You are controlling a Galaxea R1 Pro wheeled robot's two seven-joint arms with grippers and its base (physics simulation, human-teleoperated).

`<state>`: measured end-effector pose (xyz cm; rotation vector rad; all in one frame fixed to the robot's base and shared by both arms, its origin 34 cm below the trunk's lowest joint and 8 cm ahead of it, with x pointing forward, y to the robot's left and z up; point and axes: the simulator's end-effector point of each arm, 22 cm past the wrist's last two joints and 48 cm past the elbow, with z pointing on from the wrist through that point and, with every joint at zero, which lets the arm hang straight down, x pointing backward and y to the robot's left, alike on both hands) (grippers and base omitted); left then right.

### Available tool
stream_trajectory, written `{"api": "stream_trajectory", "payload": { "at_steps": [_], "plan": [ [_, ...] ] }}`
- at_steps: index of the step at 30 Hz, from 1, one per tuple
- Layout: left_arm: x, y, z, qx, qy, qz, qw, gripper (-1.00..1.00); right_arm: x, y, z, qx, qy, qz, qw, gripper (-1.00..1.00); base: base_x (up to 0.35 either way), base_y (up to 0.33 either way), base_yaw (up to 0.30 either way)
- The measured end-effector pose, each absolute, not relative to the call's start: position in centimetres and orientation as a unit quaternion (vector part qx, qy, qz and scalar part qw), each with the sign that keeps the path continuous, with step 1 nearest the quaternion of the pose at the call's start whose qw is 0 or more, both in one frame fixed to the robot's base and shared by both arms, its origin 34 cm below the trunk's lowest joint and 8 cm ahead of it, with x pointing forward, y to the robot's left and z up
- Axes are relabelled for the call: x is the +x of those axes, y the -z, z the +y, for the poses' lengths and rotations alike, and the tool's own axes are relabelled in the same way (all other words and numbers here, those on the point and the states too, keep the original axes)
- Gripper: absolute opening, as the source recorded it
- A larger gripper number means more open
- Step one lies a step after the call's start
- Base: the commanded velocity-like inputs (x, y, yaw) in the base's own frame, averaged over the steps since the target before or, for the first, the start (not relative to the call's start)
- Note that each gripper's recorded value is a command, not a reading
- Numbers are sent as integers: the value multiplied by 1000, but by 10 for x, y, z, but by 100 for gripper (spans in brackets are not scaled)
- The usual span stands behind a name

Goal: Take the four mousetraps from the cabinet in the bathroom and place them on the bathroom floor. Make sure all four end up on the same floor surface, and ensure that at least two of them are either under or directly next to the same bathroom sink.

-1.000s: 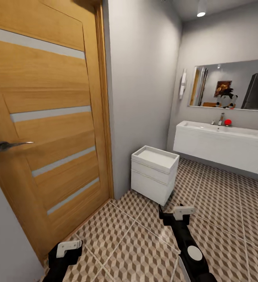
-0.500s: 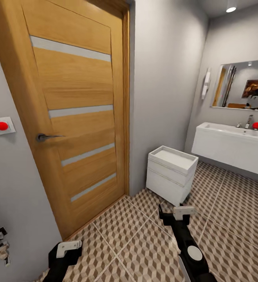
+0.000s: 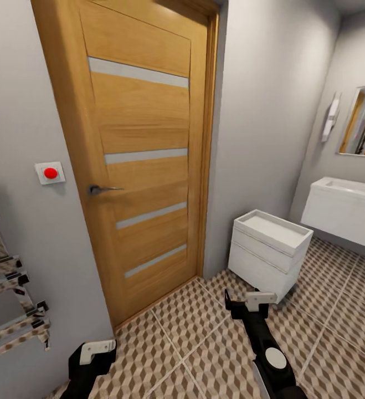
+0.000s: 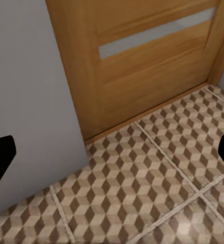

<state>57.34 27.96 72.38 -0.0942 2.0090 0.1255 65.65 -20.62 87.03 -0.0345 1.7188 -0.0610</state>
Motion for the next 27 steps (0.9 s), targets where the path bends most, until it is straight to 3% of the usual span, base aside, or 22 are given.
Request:
{"api": "stream_trajectory", "payload": {
  "at_steps": [27],
  "plan": [
    [578,-736,281,-40,-54,835,546,100,657,-870,-206,-15,27,757,653,100,0,0,292]
  ]
}}
